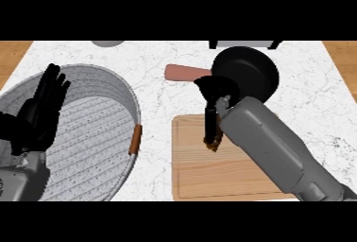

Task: Pick the sweet potato from the cutting board and place it in the pot

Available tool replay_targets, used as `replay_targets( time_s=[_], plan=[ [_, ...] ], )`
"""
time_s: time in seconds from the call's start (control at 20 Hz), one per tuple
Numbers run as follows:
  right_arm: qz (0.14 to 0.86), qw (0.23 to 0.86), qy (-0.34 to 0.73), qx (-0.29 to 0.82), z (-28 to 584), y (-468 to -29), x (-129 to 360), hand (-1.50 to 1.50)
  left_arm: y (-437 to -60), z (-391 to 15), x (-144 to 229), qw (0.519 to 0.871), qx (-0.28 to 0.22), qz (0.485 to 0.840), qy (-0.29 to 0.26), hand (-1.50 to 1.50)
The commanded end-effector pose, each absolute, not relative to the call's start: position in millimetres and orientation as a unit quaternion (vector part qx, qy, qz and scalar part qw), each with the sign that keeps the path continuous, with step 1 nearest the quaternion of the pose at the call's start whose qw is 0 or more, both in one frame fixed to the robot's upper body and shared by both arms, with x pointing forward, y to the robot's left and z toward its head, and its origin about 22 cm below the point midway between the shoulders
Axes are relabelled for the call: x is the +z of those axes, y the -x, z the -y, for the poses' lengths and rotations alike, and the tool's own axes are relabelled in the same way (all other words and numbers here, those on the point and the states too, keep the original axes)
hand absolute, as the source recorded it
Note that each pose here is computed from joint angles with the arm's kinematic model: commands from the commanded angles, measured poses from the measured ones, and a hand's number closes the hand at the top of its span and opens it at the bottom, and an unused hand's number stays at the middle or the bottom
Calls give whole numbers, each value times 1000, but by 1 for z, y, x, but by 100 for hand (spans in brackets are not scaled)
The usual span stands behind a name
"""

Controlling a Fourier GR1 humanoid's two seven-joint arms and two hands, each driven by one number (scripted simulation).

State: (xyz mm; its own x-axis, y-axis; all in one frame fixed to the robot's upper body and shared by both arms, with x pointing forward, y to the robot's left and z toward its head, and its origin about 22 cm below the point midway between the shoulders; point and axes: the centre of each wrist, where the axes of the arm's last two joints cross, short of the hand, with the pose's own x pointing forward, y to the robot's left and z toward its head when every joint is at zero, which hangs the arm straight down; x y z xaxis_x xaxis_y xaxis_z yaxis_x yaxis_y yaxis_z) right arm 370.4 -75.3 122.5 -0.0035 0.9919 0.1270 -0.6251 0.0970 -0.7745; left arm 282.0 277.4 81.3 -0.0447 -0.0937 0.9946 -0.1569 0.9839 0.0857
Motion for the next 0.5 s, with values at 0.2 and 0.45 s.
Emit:
replay_targets(
  time_s=[0.2,0.45],
  plan=[
    [286,678,264,623,34,-369,99,-150,-283,-276,77,685,24,723,-86,0],
    [268,678,268,630,48,-365,81,-150,-274,-286,68,683,35,723,-99,0]
  ],
)
